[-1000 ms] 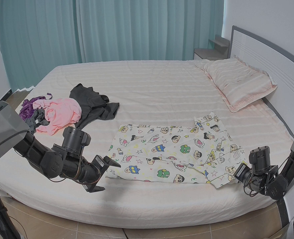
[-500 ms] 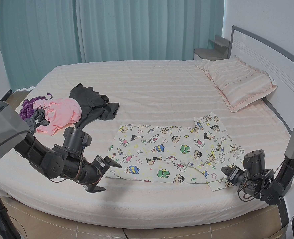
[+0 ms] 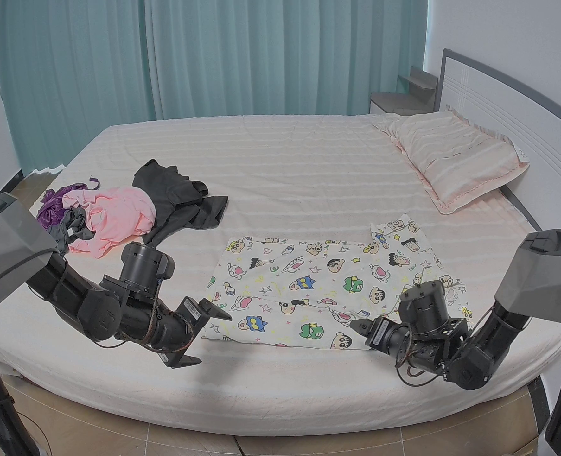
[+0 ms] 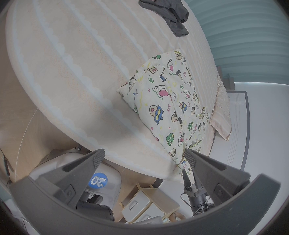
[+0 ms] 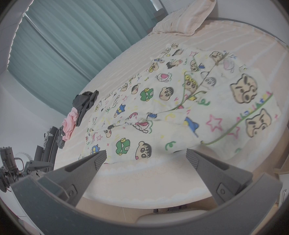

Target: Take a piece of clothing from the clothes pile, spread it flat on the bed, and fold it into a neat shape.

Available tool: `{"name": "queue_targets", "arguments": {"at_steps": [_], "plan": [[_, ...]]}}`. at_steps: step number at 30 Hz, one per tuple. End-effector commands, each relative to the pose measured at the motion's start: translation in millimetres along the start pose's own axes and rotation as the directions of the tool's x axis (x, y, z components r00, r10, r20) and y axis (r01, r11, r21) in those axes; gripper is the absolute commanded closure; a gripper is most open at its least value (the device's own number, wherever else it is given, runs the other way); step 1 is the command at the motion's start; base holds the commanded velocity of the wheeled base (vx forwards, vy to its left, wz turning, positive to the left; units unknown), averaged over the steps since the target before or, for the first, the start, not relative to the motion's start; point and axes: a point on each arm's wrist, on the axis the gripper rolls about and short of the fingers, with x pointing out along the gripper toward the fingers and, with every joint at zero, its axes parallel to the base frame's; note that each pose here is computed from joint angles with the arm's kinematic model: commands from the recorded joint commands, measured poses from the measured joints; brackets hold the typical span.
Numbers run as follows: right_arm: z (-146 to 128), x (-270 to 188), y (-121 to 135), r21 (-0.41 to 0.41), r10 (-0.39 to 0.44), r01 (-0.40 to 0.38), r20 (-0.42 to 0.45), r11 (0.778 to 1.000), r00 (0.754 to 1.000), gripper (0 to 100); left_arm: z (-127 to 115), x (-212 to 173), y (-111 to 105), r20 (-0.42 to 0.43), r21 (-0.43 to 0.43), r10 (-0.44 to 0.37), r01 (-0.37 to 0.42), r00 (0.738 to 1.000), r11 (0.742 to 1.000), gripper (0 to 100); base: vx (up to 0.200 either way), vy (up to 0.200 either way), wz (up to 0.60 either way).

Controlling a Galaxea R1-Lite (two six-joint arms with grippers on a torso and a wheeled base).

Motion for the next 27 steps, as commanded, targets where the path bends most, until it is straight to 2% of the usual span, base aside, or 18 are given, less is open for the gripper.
{"name": "queue_targets", "arguments": {"at_steps": [1,5,12,17,27], "plan": [[-14.8,30.8,8.2,-0.027,-0.008,0.007,-0.059,1.000,0.998,0,0.0,0.8,0.5,-0.001,0.001,0.003,-0.003,1.000,1.000,0,0.000,0.000,0.00],[-12.2,44.2,11.0,-0.026,-0.018,0.017,-0.060,1.000,0.998,0,-1.3,1.3,0.0,-0.004,0.006,0.003,-0.002,1.000,1.000,0,0.000,0.000,0.00],[16.0,73.1,16.6,0.005,-0.054,0.054,-0.033,0.999,0.998,0,-1.7,1.8,0.1,-0.006,0.006,0.004,-0.004,1.000,1.000,0,0.000,0.000,0.00],[35.2,91.1,14.0,-0.015,-0.075,0.075,-0.006,0.997,0.997,0,-1.7,1.8,0.1,-0.006,0.006,0.004,-0.004,1.000,1.000,0,0.000,0.000,0.00],[52.4,105.3,17.6,-0.036,-0.075,0.076,0.022,0.996,0.997,0,-2.0,2.4,0.3,0.000,0.007,0.008,-0.008,1.000,1.000,0,0.000,0.000,0.00]]}}
